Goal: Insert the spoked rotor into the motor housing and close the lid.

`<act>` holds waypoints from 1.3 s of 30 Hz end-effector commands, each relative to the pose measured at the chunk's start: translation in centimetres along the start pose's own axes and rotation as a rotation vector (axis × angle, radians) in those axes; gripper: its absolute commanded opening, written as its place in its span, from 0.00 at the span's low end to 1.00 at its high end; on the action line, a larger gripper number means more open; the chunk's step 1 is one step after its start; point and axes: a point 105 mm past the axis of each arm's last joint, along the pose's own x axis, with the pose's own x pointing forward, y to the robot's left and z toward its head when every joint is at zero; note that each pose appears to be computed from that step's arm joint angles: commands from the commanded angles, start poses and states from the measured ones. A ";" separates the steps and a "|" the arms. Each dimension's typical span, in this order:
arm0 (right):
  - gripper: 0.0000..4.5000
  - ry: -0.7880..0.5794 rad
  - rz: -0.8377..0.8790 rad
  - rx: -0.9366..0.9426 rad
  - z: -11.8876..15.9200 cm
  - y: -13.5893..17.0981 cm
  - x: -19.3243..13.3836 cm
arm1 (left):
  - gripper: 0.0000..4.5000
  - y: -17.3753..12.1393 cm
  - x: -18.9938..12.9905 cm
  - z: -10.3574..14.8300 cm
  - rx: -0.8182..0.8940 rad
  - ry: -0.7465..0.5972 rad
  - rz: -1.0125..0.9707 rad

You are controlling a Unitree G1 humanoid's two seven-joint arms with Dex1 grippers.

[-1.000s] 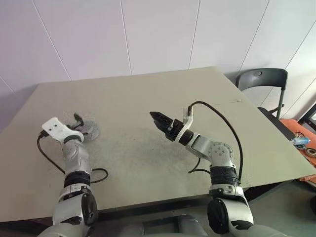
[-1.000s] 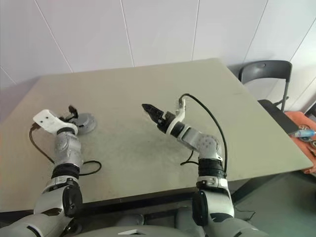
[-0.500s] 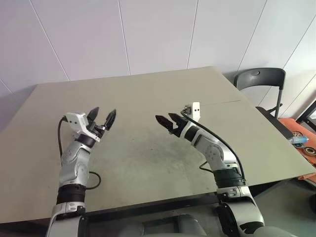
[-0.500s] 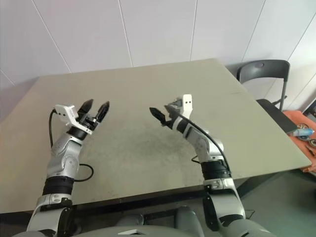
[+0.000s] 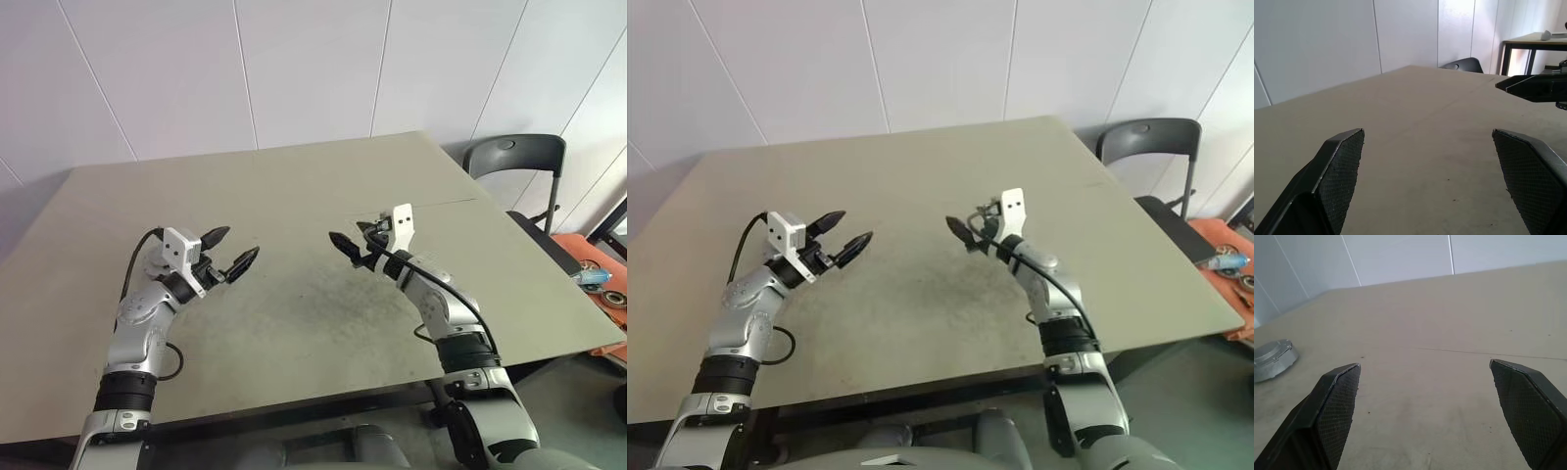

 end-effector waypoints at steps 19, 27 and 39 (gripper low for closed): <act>1.00 -0.095 0.034 -0.217 1.6 -0.3 -1.0 | 0.99 -0.8 3.2 1.0 0.085 -0.048 -0.049; 1.00 -0.079 0.032 -0.219 1.0 -0.2 -1.3 | 0.99 -1.1 3.4 0.8 0.080 -0.045 -0.074; 1.00 -0.068 0.028 -0.228 1.0 -0.4 -1.2 | 0.99 -1.2 3.3 0.8 0.076 -0.041 -0.074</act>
